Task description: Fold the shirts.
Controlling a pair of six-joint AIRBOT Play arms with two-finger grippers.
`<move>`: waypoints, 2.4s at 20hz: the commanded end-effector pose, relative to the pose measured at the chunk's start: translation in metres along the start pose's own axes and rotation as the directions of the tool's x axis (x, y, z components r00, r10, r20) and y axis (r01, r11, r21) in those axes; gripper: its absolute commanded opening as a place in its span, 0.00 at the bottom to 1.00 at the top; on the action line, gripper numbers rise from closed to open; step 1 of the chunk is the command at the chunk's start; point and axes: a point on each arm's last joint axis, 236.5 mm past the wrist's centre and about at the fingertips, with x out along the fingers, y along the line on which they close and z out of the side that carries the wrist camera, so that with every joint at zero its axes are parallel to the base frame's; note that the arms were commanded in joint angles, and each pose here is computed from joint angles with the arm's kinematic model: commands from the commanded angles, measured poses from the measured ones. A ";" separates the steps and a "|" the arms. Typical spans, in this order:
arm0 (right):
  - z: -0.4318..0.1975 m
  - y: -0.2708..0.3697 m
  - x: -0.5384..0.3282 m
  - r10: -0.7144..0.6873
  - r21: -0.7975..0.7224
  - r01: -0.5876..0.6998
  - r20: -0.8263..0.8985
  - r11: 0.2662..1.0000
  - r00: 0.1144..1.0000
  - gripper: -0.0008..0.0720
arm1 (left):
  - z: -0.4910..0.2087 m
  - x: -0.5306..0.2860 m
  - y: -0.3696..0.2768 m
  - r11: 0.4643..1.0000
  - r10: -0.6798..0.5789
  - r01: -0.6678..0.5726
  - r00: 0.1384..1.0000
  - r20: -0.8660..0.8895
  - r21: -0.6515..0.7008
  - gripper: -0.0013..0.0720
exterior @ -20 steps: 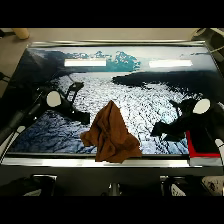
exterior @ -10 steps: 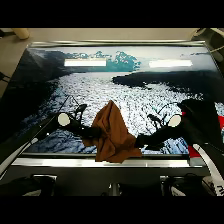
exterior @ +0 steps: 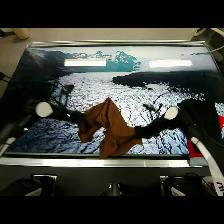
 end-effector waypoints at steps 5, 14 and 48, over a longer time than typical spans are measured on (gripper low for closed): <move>0.066 0.041 -0.372 -0.202 -0.002 0.398 0.859 0.917 0.471 0.04 | 0.101 -0.356 0.047 0.947 0.280 -0.299 0.603 0.747 -0.114 0.05; -0.010 0.082 -0.415 -0.183 0.058 0.350 0.924 0.935 0.337 0.04 | 0.044 -0.402 0.048 0.940 0.325 -0.284 0.567 0.757 -0.191 0.05; 0.029 -0.103 -0.062 -0.082 0.316 0.092 -0.046 0.944 0.996 0.73 | -0.107 0.036 0.183 0.814 -0.009 -0.084 0.988 -0.156 -0.575 0.85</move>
